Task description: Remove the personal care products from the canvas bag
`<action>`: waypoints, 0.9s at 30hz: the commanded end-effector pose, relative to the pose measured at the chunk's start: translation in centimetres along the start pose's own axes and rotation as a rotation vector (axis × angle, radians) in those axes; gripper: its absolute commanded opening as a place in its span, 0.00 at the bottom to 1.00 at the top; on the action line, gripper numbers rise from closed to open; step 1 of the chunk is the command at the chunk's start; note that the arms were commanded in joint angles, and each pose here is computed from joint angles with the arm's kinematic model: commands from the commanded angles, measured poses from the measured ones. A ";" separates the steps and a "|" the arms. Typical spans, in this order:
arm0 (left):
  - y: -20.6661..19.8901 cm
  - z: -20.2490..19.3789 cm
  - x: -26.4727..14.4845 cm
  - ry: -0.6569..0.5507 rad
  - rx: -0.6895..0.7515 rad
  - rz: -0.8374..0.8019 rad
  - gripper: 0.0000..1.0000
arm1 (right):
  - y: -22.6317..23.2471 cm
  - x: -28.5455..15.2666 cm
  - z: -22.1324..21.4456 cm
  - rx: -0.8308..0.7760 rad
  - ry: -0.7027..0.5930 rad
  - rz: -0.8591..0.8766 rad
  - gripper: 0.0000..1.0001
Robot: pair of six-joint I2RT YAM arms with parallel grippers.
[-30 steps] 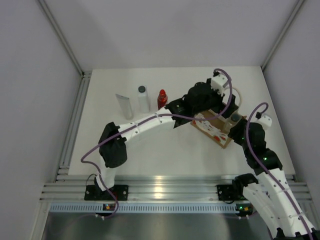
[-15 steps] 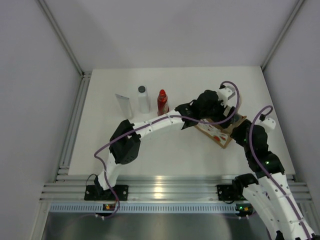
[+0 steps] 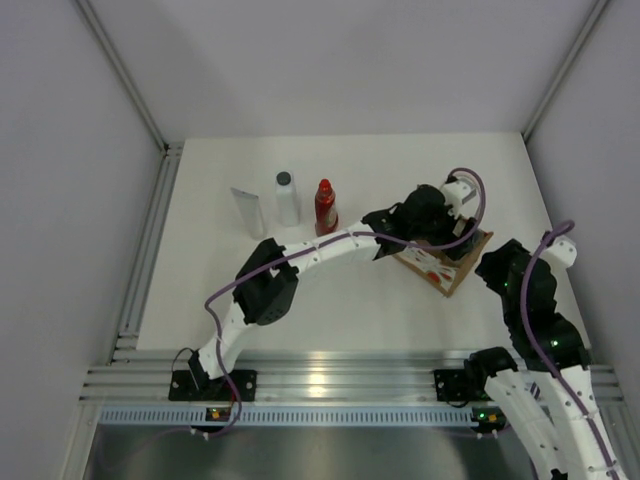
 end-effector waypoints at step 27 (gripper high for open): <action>-1.5 2.0 0.4 -0.139 0.046 0.111 0.89 | -1.2 -2.5 2.2 0.000 -0.075 -0.008 0.55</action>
Point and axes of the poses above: each gripper's point midway between its finger pads, its own x axis out along the fingers, its own y axis along the line the jaws close on, z = x × y, the point moved 6 cm from there along -x, back along the fingers, and after that the axes turned 14 degrees about -x, right-handed, at the moved point
